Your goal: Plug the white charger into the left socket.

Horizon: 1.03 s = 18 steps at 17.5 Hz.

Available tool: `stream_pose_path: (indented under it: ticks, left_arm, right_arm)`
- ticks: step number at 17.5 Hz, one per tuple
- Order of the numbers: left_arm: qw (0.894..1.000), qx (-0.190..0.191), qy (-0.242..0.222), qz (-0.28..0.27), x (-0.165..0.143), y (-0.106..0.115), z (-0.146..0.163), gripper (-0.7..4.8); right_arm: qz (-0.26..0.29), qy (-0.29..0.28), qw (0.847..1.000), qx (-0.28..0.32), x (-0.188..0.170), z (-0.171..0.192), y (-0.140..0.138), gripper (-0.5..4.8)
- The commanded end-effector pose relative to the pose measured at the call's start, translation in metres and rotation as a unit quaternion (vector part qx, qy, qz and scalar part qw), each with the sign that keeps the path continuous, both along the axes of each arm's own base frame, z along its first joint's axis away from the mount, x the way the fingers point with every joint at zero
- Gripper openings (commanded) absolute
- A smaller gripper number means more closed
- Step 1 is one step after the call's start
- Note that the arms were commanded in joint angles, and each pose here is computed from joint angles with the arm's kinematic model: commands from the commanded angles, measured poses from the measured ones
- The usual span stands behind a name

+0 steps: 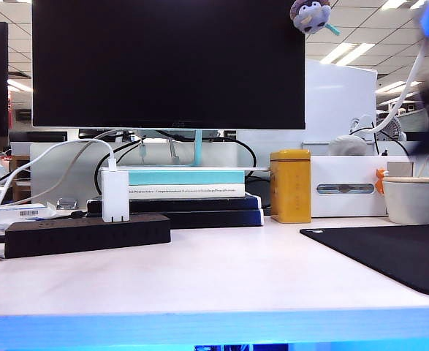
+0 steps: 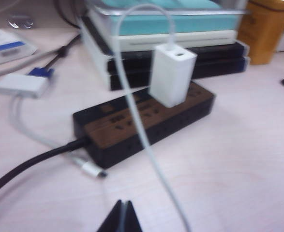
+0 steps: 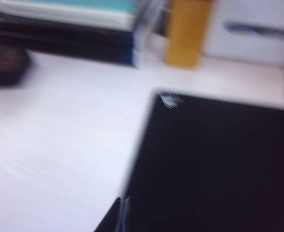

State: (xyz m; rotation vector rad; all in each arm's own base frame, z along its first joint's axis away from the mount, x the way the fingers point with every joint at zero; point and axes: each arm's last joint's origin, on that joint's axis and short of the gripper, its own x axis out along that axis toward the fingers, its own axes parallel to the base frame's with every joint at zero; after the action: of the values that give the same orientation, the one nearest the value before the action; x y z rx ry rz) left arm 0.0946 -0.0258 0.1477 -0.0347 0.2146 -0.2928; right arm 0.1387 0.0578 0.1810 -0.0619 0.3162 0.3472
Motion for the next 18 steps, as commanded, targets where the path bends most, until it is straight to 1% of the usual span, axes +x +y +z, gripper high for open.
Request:
stream_pose_path:
  ticks: [1, 3, 6, 9, 18]
  left_arm:
    - [1.0, 0.011, -0.005, 0.003, 0.0, 0.0, 0.0, -0.05]
    - [1.0, 0.015, -0.006, 0.008, 0.0, 0.001, 0.0, -0.06]
    - [0.998, 0.053, -0.014, 0.038, 0.001, 0.003, -0.001, -0.06]
    - [0.996, 0.077, -0.014, 0.044, 0.001, 0.003, -0.002, -0.06]
    - [0.996, 0.074, -0.013, 0.043, 0.001, 0.003, -0.002, -0.05]
  right_arm:
    - [-0.032, 0.007, 0.999, -0.011, -0.005, -0.022, -0.004, 0.22]
    - [-0.051, 0.026, 0.998, -0.022, -0.01, -0.038, -0.008, 0.22]
    - [-0.062, 0.045, 0.997, -0.018, -0.015, -0.051, -0.01, 0.22]
    - [-0.06, 0.05, 0.997, -0.01, -0.017, -0.057, -0.011, 0.22]
    - [-0.059, 0.047, 0.997, -0.008, -0.017, -0.058, -0.011, 0.22]
